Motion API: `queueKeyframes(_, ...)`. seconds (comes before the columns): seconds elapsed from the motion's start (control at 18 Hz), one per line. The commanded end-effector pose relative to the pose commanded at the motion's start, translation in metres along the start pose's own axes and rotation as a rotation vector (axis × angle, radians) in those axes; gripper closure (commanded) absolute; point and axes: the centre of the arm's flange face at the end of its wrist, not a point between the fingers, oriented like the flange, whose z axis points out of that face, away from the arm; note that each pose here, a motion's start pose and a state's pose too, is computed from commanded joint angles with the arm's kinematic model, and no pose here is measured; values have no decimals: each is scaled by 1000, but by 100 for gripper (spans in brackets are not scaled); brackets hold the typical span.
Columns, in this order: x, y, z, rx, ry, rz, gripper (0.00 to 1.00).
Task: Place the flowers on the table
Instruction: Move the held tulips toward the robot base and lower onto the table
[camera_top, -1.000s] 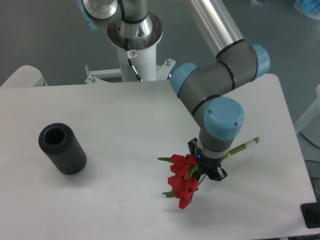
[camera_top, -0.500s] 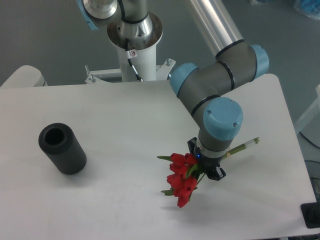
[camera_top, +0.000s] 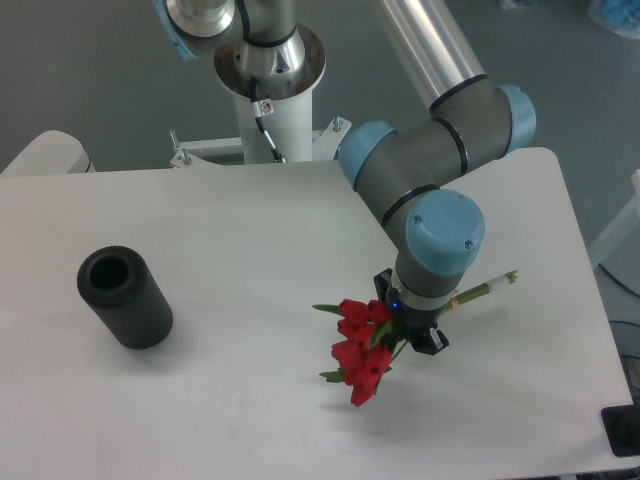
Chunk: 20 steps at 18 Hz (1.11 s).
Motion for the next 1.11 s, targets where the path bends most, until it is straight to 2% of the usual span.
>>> queueKeyframes(0.39,50,6,4,6,41,167,89)
queueKeyframes(0.72,97,6,24,-2,109,346,89)
queueKeyframes(1.0,133,-2,37,-30,150,408,88)
queueKeyframes(1.11,146,-16,43,-37,136,435,88)
